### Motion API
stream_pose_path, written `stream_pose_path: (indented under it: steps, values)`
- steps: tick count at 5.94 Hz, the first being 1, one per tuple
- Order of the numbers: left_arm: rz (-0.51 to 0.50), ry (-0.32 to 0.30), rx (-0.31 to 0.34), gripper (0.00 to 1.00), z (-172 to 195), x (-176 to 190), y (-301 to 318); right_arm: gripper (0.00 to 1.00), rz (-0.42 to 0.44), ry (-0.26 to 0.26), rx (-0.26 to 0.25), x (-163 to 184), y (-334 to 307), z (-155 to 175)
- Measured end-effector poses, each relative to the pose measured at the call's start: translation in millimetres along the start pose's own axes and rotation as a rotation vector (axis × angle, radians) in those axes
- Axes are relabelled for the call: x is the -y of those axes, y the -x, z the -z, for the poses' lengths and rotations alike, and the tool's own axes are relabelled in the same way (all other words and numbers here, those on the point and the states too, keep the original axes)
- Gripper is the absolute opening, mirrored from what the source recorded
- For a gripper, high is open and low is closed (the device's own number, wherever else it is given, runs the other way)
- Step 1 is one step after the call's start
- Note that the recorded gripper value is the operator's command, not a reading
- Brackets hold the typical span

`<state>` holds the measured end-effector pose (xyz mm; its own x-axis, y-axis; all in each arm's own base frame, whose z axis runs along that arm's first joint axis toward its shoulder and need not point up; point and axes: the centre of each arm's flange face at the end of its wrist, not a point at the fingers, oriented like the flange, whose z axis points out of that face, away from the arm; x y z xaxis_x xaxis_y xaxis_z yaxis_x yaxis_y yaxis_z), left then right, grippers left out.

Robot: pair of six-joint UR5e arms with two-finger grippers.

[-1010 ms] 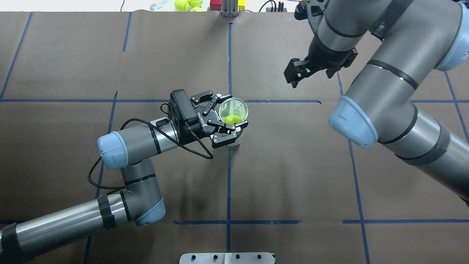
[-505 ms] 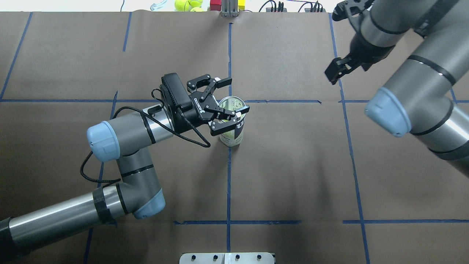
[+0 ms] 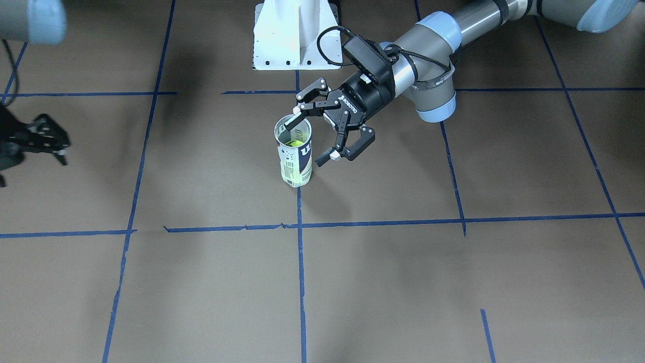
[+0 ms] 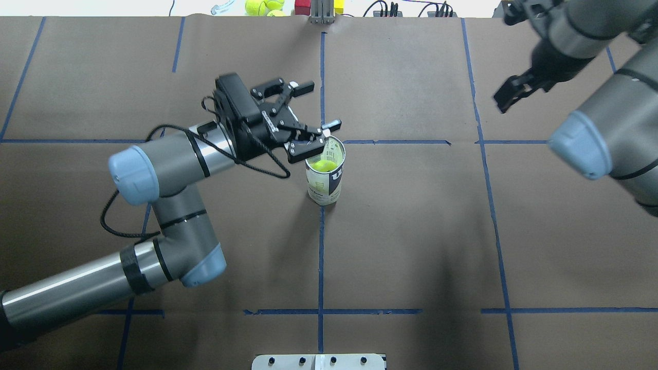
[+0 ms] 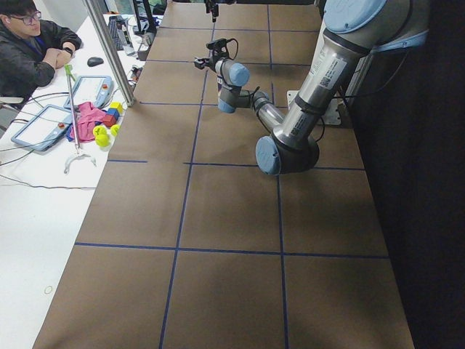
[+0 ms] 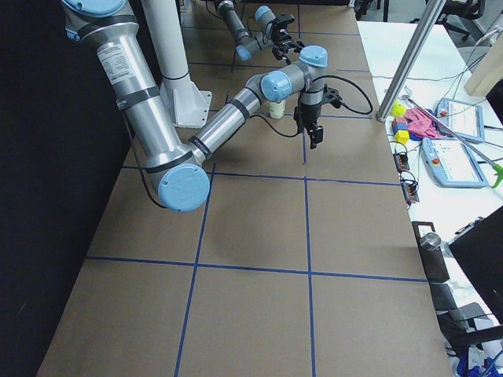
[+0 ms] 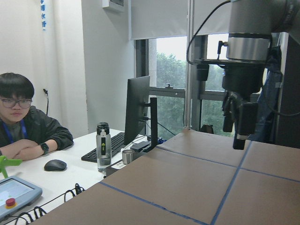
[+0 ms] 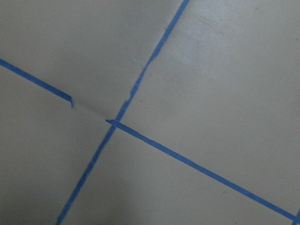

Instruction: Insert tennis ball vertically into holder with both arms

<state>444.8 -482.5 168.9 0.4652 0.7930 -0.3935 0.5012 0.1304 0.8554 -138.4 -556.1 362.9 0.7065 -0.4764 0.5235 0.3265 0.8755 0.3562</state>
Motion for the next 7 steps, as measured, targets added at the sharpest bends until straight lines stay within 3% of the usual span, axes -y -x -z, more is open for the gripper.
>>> stream_pose_path:
  steps: [2,4,5,7]
  values:
    - [-0.030,0.206,0.120,0.91,1.2,5.0,31.1,1.00,0.032,0.011,0.002,-46.3,-69.9,4.3]
    - [-0.040,0.483,0.229,1.00,15.6,10.5,97.1,1.00,0.058,0.017,0.012,-93.3,-127.6,7.9]
    - [-0.076,0.621,0.267,1.00,33.5,16.4,145.7,1.00,0.077,0.028,0.017,-119.0,-152.8,4.9]
    - [-0.107,0.823,0.361,1.00,97.5,-8.9,239.8,1.00,0.089,0.014,0.051,-164.0,-191.1,-12.0]
